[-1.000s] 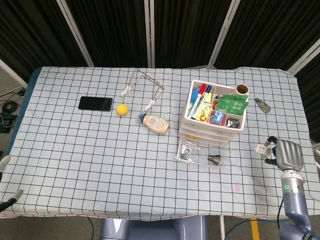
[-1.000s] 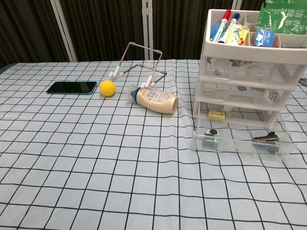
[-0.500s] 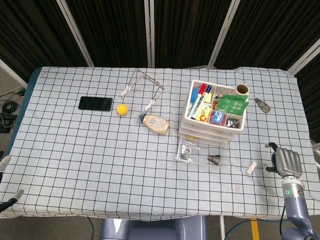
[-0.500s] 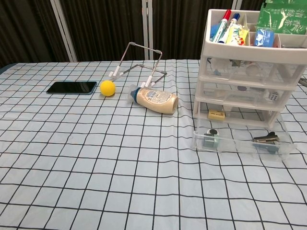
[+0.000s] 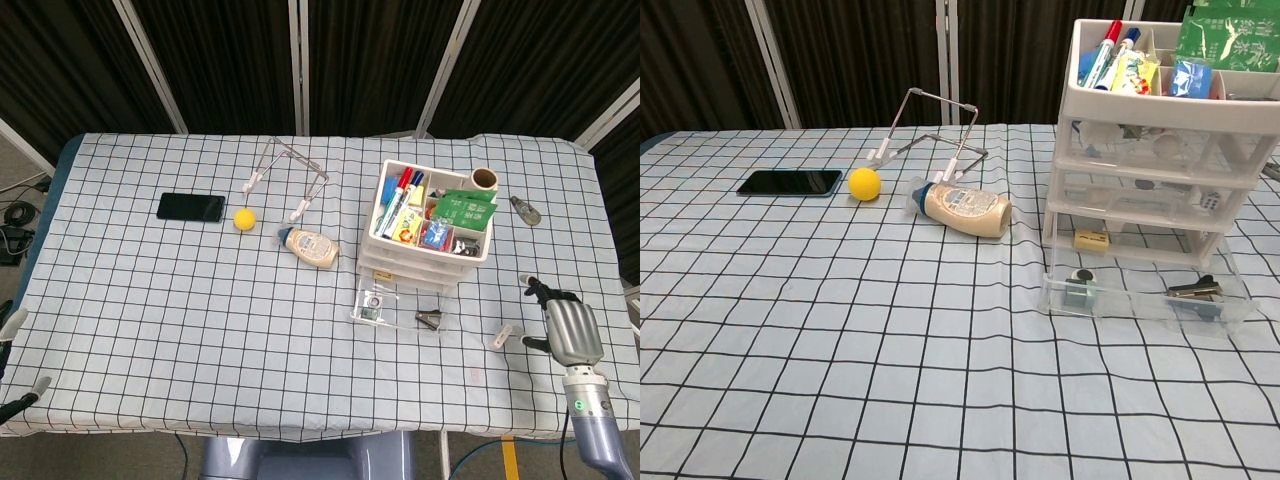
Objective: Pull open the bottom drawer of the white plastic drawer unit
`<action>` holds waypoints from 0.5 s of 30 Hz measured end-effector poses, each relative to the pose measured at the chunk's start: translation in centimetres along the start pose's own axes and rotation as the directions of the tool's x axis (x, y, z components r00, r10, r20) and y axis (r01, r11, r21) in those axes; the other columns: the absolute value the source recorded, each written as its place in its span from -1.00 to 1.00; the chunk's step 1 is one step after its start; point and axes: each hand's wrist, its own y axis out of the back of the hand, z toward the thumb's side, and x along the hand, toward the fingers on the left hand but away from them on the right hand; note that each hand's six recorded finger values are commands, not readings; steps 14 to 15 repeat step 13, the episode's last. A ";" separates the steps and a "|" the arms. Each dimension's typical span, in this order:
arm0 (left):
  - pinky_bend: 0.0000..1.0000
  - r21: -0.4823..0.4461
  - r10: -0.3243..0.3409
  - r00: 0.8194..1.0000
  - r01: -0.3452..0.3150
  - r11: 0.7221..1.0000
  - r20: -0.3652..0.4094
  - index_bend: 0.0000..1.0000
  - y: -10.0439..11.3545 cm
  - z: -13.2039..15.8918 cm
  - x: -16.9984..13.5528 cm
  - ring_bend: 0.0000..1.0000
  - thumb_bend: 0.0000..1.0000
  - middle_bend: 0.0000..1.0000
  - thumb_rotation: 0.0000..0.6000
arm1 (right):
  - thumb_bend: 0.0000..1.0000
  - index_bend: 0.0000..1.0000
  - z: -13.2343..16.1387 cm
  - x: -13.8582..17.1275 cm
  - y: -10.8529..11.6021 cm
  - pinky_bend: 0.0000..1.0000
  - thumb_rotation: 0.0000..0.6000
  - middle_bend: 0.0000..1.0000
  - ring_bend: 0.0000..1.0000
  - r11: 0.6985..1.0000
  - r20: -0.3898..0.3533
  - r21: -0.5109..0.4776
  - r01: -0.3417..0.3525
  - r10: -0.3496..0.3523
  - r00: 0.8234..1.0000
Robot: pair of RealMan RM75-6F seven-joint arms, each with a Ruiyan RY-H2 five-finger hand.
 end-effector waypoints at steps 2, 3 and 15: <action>-1.00 -0.010 0.000 1.000 0.000 1.000 -0.001 -1.00 -0.2 -0.1 0.2 -1.00 -1.00 -1.00 1.00 | -0.95 -0.84 0.8 0.8 0.9 -0.96 1.00 -0.97 -0.99 0.999 -0.070 0.003 0.051 -0.050 0.996; -1.00 -0.017 -0.001 1.000 0.001 1.000 -0.002 -1.00 -0.4 -0.2 0.4 -1.00 -1.00 -1.00 1.00 | -0.98 -0.88 1.2 1.3 1.2 -0.99 1.00 -1.00 -1.00 0.998 -0.098 0.008 0.067 -0.066 0.993; -1.00 0.007 -0.013 0.999 0.014 1.000 -0.043 -1.00 -1.3 -1.3 1.0 -1.00 -1.00 -1.00 1.00 | -1.00 -1.00 1.3 4.4 1.8 -1.00 1.00 -1.00 -1.00 0.984 -0.167 0.164 0.075 -0.048 0.985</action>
